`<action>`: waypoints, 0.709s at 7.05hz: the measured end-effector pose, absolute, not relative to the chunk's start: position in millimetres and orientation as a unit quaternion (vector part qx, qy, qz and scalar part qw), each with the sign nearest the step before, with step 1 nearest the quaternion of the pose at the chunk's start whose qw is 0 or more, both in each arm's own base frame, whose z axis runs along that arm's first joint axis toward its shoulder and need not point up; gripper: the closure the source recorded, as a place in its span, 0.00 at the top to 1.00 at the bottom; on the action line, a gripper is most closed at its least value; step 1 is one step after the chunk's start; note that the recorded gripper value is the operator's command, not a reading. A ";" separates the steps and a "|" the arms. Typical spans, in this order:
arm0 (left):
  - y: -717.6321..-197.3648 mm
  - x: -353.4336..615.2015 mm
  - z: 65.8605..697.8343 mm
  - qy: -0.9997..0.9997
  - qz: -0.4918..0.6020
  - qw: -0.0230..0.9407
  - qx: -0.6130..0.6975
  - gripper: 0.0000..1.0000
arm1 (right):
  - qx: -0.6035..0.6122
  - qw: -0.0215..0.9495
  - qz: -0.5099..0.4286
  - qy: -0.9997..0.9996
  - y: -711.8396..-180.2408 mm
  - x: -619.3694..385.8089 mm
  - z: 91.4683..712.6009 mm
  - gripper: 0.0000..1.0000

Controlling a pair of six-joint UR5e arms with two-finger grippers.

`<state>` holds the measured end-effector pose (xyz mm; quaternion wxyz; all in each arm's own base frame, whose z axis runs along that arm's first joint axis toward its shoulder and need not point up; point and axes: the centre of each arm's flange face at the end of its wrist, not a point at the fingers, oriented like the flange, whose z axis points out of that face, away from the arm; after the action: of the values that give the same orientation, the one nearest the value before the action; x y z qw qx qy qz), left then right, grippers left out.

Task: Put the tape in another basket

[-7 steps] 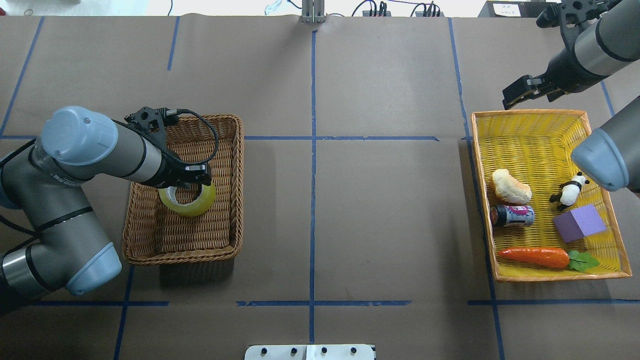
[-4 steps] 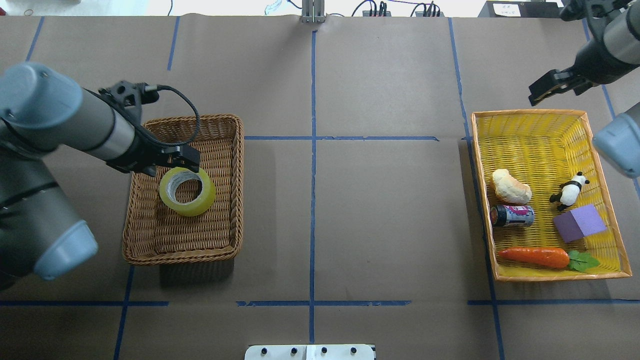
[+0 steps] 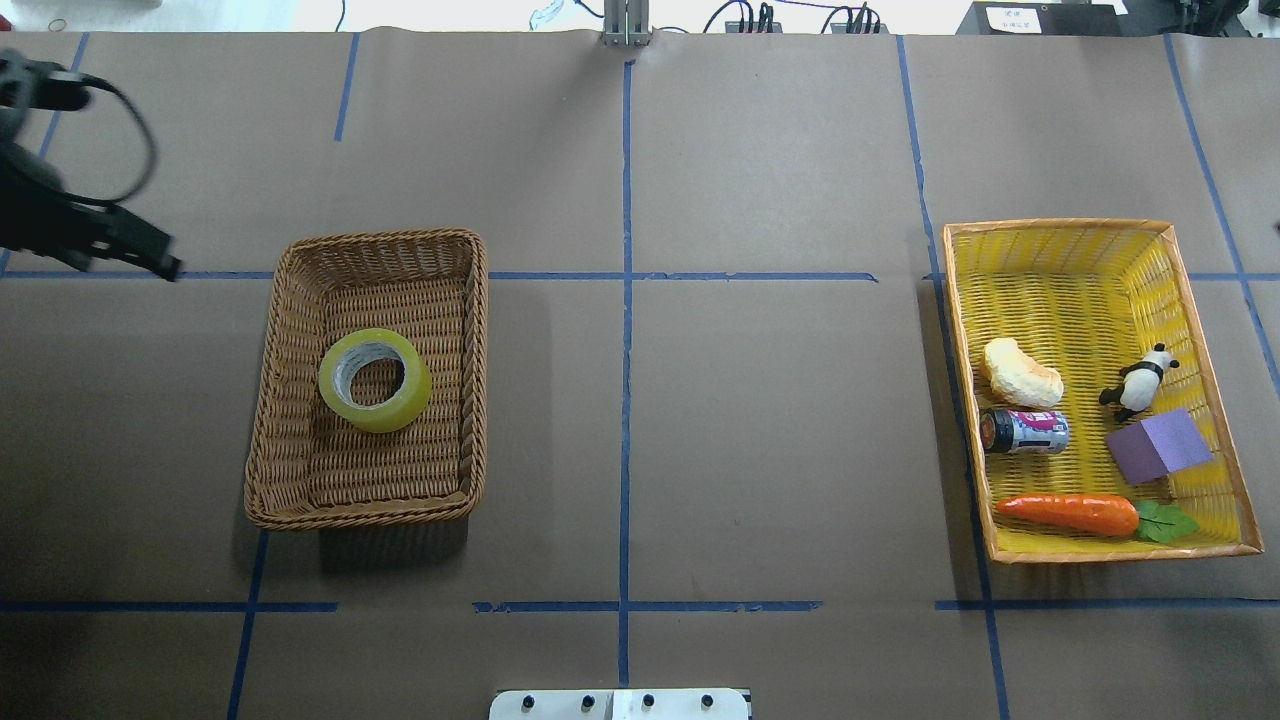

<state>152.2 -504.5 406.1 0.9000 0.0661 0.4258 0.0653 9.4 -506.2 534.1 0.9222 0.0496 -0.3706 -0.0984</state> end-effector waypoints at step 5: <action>-534.9 -17.3 618.3 0.415 0.067 0.907 0.034 1.00 | 0.013 0.924 -0.073 -0.375 -474.7 61.4 617.4 1.00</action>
<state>-17.3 -534.9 618.3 0.9066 0.0339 0.4153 0.0668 61.4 -474.7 617.4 0.9241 0.0129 -0.3748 -0.0733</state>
